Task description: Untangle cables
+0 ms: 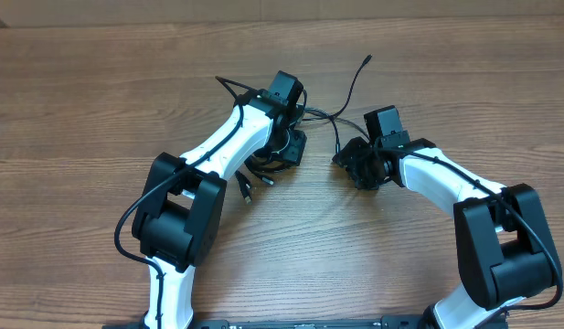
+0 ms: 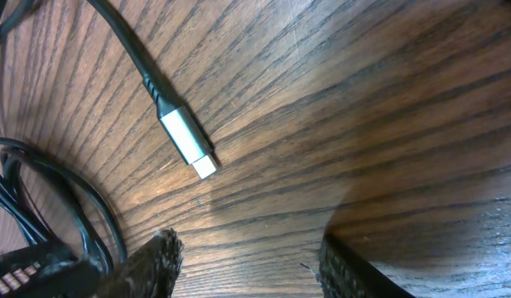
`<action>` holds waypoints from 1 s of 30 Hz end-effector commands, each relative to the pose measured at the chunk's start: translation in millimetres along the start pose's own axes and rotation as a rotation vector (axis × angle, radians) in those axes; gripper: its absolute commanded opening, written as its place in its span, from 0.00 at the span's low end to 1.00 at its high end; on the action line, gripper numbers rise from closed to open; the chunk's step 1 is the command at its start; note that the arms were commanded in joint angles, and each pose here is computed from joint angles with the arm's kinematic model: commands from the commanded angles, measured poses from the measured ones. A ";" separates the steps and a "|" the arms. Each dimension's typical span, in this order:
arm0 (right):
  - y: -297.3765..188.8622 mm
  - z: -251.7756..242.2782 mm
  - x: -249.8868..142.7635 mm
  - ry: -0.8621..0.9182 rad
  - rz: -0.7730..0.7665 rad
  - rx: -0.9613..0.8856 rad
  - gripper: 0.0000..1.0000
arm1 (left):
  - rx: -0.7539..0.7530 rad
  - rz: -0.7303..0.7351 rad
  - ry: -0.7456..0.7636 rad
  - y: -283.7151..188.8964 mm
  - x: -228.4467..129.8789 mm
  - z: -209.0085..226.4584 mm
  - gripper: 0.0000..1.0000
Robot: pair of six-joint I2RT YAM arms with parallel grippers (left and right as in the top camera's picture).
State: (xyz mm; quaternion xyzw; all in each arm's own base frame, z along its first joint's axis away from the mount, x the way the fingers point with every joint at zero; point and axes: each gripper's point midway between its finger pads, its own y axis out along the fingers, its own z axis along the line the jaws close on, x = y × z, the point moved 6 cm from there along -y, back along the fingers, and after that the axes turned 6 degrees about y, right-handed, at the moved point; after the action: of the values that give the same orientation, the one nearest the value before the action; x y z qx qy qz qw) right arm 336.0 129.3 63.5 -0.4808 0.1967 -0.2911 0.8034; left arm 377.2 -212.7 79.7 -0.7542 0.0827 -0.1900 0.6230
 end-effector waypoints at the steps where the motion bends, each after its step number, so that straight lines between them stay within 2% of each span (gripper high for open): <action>1: 5.3 -7.2 -2.3 0.000 0.015 -0.019 0.54 | 0.010 -0.039 0.025 -6.1 3.2 -3.1 0.42; 4: 5.4 -7.0 -3.0 0.000 0.019 -0.018 0.54 | 0.084 -0.059 0.000 -7.3 6.4 6.6 0.21; 8: 6.6 1.0 -9.9 -0.084 0.051 0.023 0.55 | 0.157 -0.067 -0.007 -8.5 7.5 15.9 0.13; 10: 8.2 7.4 -15.2 -0.150 0.054 0.044 0.56 | 0.160 -0.073 -0.010 -8.8 8.5 17.6 0.18; 11: 9.4 10.2 -18.5 -0.164 0.050 0.046 0.56 | 0.155 -0.073 -0.010 -8.9 8.8 17.5 0.27; 12: 11.7 13.9 -24.4 -0.190 0.036 0.040 0.52 | 0.123 -0.074 0.012 -11.2 10.9 13.7 0.54; 13: 12.5 15.6 -25.8 -0.201 0.023 0.037 0.51 | 0.100 -0.074 0.033 -13.7 12.7 11.0 0.60; 15: 13.5 19.8 -28.3 -0.213 0.015 0.048 0.52 | 0.055 -0.070 0.068 -22.9 17.0 5.8 0.63; 19: 8.8 24.5 -27.8 -0.169 0.030 0.036 0.48 | 0.001 -0.056 0.077 -38.1 20.8 -2.8 0.64; 24: -10.7 31.2 -13.8 -0.118 0.043 -0.020 0.48 | 0.009 -0.009 0.099 -20.8 10.8 -11.2 0.68; 30: -11.4 27.3 -14.3 -0.112 0.046 -0.044 0.48 | 0.037 0.025 0.090 -1.5 7.7 -6.4 0.67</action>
State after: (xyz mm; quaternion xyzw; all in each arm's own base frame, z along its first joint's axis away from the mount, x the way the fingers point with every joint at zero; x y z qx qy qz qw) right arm 334.8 152.8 83.8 -0.5062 0.1731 -0.2342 0.8117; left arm 385.5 -219.4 102.3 -0.7388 0.0948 -0.2240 0.6284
